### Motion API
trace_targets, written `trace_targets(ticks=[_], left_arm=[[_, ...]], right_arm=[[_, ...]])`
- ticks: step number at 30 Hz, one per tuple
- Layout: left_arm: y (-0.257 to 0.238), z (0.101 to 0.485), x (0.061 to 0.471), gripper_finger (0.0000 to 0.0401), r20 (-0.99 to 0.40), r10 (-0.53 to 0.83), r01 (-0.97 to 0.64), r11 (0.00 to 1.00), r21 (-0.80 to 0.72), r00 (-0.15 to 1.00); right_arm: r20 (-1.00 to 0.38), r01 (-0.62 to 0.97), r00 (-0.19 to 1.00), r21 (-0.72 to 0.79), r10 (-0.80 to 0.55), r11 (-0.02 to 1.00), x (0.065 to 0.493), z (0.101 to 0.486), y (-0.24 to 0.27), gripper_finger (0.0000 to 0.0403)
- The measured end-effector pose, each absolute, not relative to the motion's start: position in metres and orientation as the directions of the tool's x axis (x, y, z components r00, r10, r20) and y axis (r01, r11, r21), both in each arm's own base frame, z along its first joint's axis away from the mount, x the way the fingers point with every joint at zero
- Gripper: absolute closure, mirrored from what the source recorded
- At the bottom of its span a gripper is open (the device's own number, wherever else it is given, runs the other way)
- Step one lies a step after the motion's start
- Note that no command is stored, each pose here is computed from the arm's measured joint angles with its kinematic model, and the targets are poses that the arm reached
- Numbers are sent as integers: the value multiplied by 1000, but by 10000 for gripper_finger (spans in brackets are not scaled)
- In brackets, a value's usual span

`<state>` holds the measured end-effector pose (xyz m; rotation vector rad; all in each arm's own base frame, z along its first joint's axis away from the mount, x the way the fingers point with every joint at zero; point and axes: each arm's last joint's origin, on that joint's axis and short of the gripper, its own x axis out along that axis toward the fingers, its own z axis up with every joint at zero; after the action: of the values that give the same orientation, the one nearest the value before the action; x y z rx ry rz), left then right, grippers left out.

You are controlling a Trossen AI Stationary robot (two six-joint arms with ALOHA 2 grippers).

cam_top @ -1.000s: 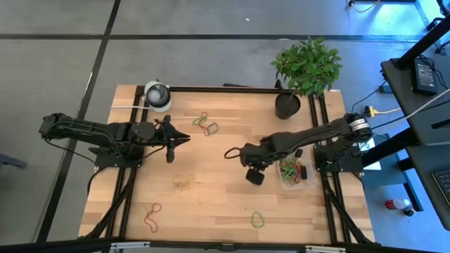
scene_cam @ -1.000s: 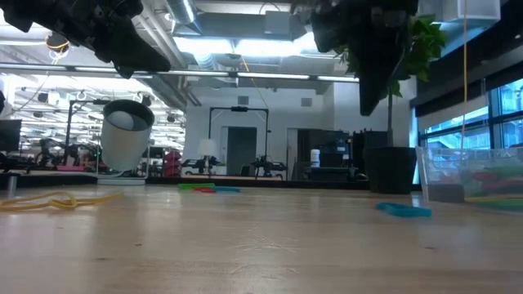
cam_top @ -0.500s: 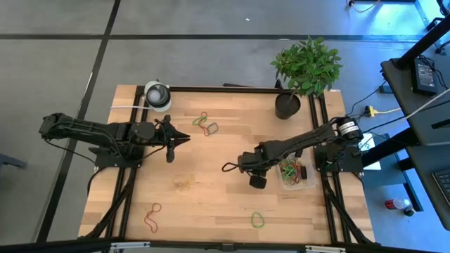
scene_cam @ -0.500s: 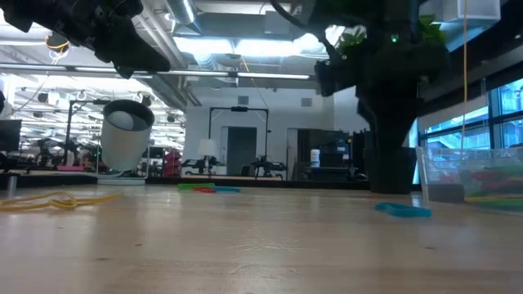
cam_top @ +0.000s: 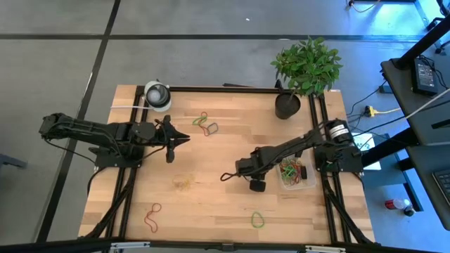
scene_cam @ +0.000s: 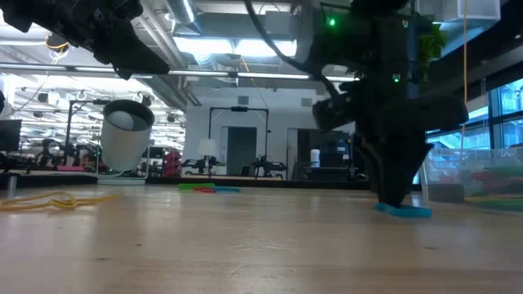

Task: Pick and place rubber bands into bin
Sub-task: Put the blue rubber band into the transparent bin

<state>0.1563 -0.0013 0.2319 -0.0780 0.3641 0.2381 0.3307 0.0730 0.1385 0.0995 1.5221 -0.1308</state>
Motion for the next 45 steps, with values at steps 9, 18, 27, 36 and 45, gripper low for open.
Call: trace_targets(ticks=[9,18,27,36,45], left_arm=[[-1,232,156,354,-362,217,-245,969,-32,906],[-1,232,156,354,-361,216,-244,969,-33,907],[-1,232,156,354,-358,216,-244,969,-34,908],[-1,232,156,354,-358,216,-245,969,-36,908],[-1,232,156,354,-358,217,-246,969,-37,908]], right_arm=[[-1000,170,7,16,15,985,336,133,75,394],[-971,207,239,51,0,977,332,228,72,401],[-977,430,136,-91,-164,898,253,299,51,402],[-984,544,-86,-177,-155,820,198,276,40,403],[-999,658,-32,-39,-23,752,185,186,41,394]])
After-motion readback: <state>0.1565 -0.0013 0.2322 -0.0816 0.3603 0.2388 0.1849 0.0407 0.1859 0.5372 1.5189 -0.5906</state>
